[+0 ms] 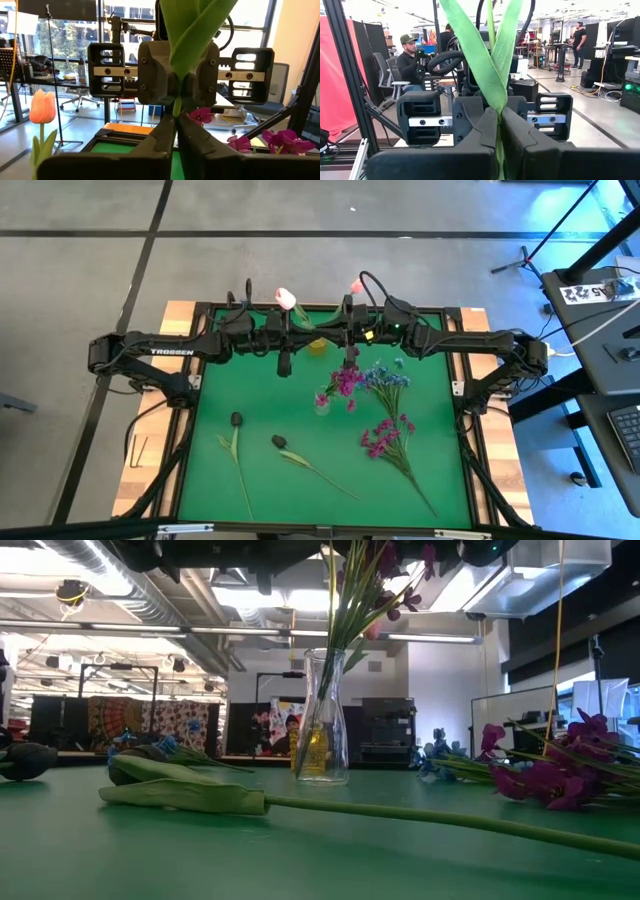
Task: Sort flowers into vase by color
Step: Put the pink flower into the yellow vase
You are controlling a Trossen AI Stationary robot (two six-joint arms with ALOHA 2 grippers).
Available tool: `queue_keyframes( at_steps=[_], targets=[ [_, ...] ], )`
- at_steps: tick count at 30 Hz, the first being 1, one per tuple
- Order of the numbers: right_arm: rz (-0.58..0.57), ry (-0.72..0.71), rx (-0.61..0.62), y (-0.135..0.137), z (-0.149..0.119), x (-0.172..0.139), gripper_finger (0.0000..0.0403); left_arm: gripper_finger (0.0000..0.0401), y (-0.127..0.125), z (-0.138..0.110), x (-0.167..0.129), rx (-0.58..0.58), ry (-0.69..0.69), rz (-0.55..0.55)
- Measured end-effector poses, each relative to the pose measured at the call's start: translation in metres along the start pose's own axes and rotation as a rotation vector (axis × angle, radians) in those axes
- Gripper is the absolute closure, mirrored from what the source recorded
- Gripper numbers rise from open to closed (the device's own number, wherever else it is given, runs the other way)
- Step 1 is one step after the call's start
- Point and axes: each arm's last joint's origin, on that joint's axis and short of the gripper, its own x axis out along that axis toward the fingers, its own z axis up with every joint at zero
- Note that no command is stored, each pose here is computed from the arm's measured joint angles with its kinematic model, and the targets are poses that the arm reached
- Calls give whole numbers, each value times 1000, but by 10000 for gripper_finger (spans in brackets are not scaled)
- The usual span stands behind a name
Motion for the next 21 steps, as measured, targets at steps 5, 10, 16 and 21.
queue_keyframes(
  at_steps=[5, 10, 16, 21],
  targets=[
    [1, 1, 3, 0, 0, 0, 389, 399, 0, 0, 0, -1, 0, 1],
    [18, 7, 2, 1, 0, 0, 356, 400, 0, 0, 0, -1, 0, 12],
    [32, 39, 5, 1, -3, 0, 255, 401, 1, -1, 0, -3, 6, 33],
    [-17, 93, -10, 2, 1, -8, 166, 401, 3, -4, 0, -4, 30, 62]
  ],
)
